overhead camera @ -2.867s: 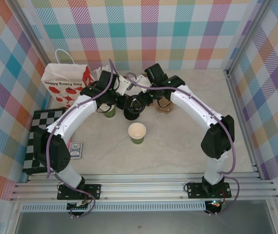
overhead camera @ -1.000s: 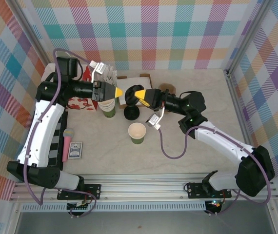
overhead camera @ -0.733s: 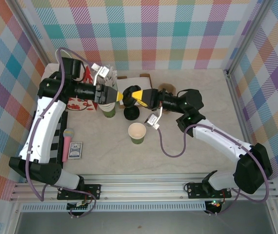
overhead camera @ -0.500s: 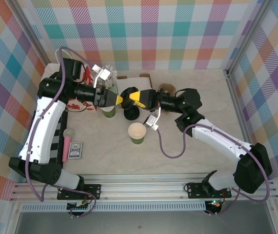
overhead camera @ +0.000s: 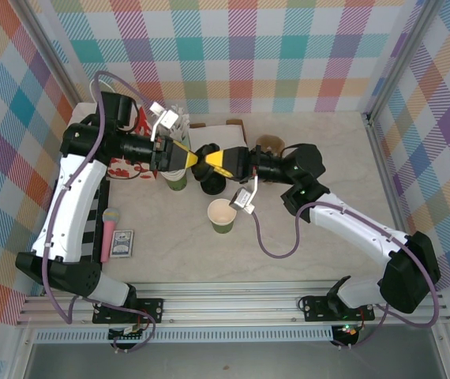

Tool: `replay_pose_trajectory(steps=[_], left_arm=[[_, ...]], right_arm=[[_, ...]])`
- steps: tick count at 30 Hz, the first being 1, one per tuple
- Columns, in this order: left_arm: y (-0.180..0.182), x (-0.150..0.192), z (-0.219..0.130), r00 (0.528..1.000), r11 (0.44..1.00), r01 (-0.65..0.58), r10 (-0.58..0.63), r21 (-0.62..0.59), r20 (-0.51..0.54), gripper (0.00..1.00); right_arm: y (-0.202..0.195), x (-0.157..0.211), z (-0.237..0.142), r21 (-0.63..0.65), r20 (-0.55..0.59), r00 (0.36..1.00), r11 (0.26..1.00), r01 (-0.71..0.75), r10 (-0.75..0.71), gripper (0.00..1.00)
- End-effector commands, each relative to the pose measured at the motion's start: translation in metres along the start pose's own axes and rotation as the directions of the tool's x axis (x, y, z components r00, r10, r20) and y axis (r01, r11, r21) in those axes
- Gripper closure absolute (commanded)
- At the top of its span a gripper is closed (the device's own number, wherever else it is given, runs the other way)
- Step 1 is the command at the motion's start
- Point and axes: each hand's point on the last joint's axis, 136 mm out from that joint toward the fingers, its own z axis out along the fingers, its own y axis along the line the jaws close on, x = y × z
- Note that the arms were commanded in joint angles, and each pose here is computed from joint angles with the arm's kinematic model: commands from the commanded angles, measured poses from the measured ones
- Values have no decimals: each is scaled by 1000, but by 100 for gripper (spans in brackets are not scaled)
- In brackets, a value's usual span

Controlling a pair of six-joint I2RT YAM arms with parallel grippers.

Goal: Pack the takeout coffee

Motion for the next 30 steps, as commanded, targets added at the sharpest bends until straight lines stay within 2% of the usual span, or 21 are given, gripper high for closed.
replay_pose_trajectory(steps=[1, 6, 11, 15, 18, 21, 22, 23, 25, 26, 27, 29, 30], left_arm=[[-11, 2, 2, 1000, 998, -1, 2, 64, -14, 71], [-11, 5, 6, 1000, 996, 0, 1, 94, -13, 72], [-10, 9, 11, 999, 994, 9, -5, 107, -33, 85], [-14, 14, 14, 999, 994, -13, 18, 111, -46, 90], [-16, 14, 14, 998, 994, -41, 45, 106, -35, 100], [-14, 11, 12, 997, 995, -70, 70, 66, -12, 100], [-11, 8, 12, 997, 996, -77, 77, 41, 2, 100], [-7, 6, 11, 997, 997, -79, 79, 7, 14, 100], [5, 3, 9, 996, 993, -81, 84, -85, 35, 100], [14, 1, 6, 995, 986, -75, 83, -149, 47, 100], [28, 0, 3, 995, 968, -69, 85, -241, 57, 100], [52, -2, -5, 993, 925, -40, 78, -378, 85, 100], [65, -2, -9, 993, 899, -5, 56, -438, 105, 100]], right_arm=[[-10, -5, 7, 18, 33, 999, 1000, 1, -2, 100], [-7, -6, 8, 12, 32, 999, 1000, 2, -3, 100], [-6, -6, 11, 11, 36, 999, 1000, 3, -3, 100], [-3, -3, 13, 6, 25, 1000, 1000, 16, -16, 100], [0, -2, 14, -5, 18, 1000, 1000, 22, -22, 100], [8, 0, 12, -47, -1, 1000, 999, 2, -2, 99], [14, 0, 11, -75, -12, 1000, 997, -12, 11, 92], [24, 2, 9, -124, -32, 998, 991, -50, 46, 77], [42, 6, 2, -220, -96, 988, 965, -141, 123, 58], [47, 13, -2, -251, -173, 966, 940, -232, 193, 41], [50, 21, -5, -247, -249, 931, 912, -327, 267, 27], [51, 44, -16, -170, -436, 798, 833, -527, 416, 1], [55, 58, -25, -114, -541, 691, 772, -626, 480, 0]])
